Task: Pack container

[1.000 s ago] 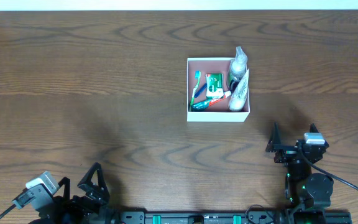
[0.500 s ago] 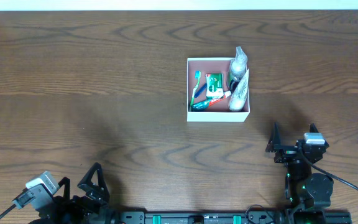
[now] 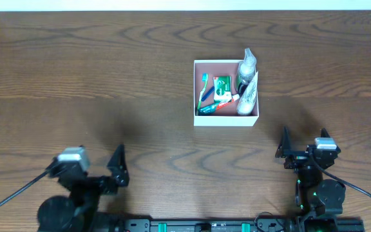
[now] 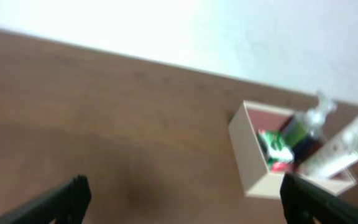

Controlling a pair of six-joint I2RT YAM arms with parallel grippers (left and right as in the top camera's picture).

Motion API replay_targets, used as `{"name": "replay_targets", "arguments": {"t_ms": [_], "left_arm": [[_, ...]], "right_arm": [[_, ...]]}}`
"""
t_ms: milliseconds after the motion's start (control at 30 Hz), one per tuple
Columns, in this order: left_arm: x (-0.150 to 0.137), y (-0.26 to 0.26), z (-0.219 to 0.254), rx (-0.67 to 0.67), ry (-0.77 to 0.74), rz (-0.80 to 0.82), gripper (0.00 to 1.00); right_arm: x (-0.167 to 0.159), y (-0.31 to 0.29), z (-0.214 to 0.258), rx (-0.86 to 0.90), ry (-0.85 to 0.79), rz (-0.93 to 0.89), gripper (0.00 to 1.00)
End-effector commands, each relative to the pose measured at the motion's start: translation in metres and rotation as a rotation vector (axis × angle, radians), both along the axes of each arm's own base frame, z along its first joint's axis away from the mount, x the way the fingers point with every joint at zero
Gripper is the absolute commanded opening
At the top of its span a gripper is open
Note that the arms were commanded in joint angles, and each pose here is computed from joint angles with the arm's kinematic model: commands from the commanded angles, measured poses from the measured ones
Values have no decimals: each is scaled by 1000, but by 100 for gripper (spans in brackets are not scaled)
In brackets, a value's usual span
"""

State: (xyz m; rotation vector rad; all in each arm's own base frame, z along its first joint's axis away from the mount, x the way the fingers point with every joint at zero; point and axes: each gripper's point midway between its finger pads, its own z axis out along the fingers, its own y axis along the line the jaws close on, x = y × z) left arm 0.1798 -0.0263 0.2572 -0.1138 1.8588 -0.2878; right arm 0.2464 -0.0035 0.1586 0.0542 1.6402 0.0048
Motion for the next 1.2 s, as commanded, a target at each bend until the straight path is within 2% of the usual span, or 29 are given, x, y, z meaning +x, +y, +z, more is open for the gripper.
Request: {"name": "replay_targets", "arguments": {"t_ms": [0,267,733,1167], "left_arm": [[12,-8,-27,131,-13,-84,98],[34,-1,-73,127,-80,-36,98],[56,12,-105,127,-119,25,98],[66,12,-102,127,-219,34,98]], "right_arm": [[0,1,-1,-15,1,8,99],[0,1,-1,-15,1,8,99],[0,1,-1,-15,1,8,99],[0,1,-1,-15,1,8,99]]}}
